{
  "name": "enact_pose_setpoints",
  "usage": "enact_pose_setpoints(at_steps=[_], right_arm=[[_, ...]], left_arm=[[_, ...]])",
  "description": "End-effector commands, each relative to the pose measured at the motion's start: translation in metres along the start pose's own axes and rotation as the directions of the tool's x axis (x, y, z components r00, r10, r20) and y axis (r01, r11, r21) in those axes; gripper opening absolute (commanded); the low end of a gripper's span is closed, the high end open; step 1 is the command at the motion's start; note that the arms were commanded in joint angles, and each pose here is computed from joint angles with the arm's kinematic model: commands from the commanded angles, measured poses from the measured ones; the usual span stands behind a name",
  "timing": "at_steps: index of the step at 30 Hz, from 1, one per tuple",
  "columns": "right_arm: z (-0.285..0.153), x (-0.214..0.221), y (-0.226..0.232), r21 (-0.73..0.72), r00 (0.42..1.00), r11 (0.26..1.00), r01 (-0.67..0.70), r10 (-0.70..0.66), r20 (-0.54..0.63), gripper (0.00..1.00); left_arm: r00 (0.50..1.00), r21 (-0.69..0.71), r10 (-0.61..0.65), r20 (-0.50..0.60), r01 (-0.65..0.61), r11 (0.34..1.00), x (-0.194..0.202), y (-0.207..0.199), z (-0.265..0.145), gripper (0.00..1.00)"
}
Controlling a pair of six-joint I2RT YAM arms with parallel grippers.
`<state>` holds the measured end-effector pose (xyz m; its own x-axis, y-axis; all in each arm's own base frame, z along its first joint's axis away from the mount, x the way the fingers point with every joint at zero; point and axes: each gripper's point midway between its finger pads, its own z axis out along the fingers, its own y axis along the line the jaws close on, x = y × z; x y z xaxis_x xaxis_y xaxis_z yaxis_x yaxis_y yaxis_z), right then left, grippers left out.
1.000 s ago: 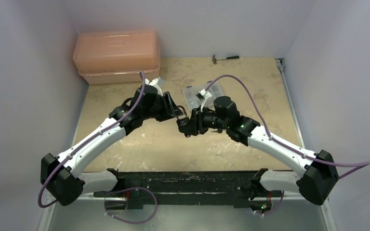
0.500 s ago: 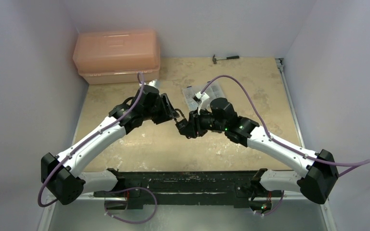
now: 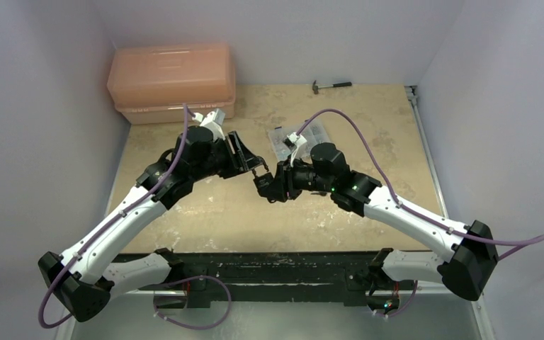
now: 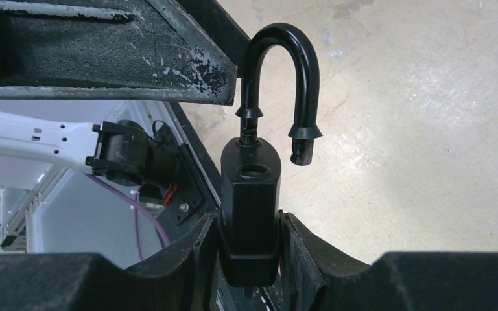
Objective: Unlock with the key
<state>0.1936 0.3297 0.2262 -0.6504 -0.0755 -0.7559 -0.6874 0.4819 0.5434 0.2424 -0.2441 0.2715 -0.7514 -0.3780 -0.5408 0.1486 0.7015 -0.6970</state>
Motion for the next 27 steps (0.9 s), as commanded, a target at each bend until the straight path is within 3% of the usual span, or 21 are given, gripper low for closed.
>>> enact_pose_setpoints(at_steps=[1, 7, 15, 19, 27], right_arm=[[-0.016, -0.055, 0.05, -0.154, 0.984, 0.985, 0.073, -0.046, 0.173, 0.0], [-0.02, -0.057, 0.056, -0.18, 0.983, 0.98, 0.08, -0.047, 0.177, 0.0], [-0.024, -0.06, 0.061, -0.195, 0.98, 0.976, 0.097, -0.06, 0.188, 0.0], [-0.027, -0.066, 0.06, -0.171, 0.974, 0.978, 0.121, -0.084, 0.209, 0.0], [-0.028, -0.071, 0.041, -0.037, 0.943, 0.957, 0.288, -0.277, 0.183, 0.0]], left_arm=[[1.0, 0.09, 0.017, 0.026, -0.02, 0.996, -0.006, -0.02, -0.005, 0.51], [1.0, 0.123, -0.014, 0.015, 0.012, 0.992, -0.004, -0.023, 0.009, 0.51], [1.0, 0.11, -0.024, 0.004, 0.024, 0.994, -0.004, -0.022, 0.022, 0.42], [1.0, -0.008, -0.02, -0.008, 0.02, 1.0, -0.001, -0.001, 0.025, 0.36], [0.997, -0.282, -0.068, -0.031, 0.057, 0.958, 0.003, 0.039, 0.024, 0.39]])
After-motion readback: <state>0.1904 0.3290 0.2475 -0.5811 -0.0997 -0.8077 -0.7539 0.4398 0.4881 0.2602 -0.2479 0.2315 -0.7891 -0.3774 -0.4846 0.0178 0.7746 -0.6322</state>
